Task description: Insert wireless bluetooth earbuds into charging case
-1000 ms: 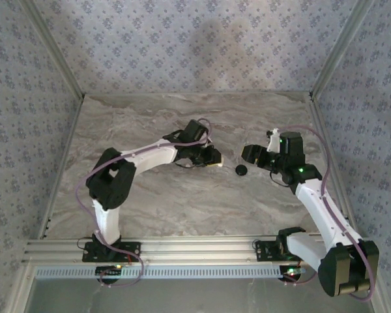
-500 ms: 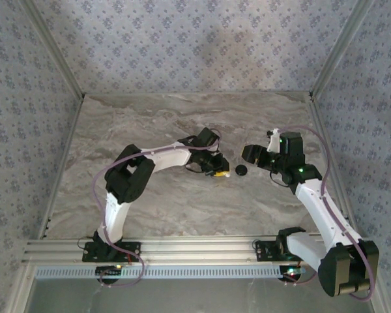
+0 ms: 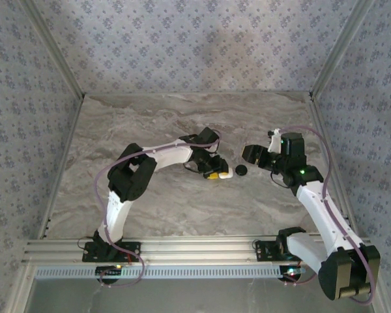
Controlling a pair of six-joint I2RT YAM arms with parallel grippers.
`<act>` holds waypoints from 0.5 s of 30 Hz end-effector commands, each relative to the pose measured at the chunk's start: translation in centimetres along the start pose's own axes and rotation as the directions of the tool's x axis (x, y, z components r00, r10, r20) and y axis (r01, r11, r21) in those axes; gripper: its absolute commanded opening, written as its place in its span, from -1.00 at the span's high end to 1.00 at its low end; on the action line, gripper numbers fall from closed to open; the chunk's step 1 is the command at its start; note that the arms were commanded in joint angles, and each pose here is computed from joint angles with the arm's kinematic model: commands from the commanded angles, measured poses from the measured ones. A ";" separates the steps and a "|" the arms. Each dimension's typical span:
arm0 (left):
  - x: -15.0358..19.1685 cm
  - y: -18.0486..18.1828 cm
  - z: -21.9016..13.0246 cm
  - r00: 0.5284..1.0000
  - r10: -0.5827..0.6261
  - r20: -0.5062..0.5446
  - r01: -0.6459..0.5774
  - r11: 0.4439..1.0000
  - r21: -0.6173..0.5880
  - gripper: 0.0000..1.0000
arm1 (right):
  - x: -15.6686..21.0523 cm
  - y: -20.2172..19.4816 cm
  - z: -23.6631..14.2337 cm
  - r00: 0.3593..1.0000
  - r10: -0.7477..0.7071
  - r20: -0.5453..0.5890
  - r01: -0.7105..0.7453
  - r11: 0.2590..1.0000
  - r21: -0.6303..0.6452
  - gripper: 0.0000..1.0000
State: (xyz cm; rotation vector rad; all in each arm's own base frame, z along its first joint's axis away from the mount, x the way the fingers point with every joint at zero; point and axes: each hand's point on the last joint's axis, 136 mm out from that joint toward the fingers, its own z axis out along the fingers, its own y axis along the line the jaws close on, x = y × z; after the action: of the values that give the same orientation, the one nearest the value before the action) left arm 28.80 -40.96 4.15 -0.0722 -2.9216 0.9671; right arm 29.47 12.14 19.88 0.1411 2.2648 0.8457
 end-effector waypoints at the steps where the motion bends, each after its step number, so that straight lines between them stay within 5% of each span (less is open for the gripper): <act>1: -0.8 1.0 -2.9 0.998 0.052 0.042 -0.048 0.995 -0.091 -0.02 | 0.0 -0.7 -0.4 1.000 -0.004 0.008 0.003 0.999 0.037 -0.36; 7: -3.0 4.3 -12.4 0.955 0.179 0.235 -0.104 0.949 -0.299 -0.30 | -0.7 -4.1 -0.5 0.993 -0.094 0.064 0.079 0.976 0.203 -0.52; 10: -4.4 6.8 -19.0 0.884 0.262 0.387 -0.082 0.903 -0.422 -0.61 | -1.4 -6.6 -0.6 0.976 -0.191 0.107 0.148 0.936 0.320 -1.00; 12: -5.5 8.8 -23.9 0.794 0.334 0.508 -0.038 0.861 -0.507 -0.99 | -2.0 -8.1 -0.5 0.955 -0.266 0.135 0.196 0.900 0.390 -1.00; 15: -6.2 12.1 -30.6 0.622 0.433 0.653 0.086 0.790 -0.607 -0.99 | -3.0 -9.8 -0.2 0.914 -0.366 0.173 0.254 0.852 0.458 -1.00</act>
State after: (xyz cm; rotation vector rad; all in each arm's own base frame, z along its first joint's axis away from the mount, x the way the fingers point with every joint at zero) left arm 36.17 -19.99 19.53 -0.0109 -3.7587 0.4899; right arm 31.06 5.99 14.95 0.1214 2.2314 0.3507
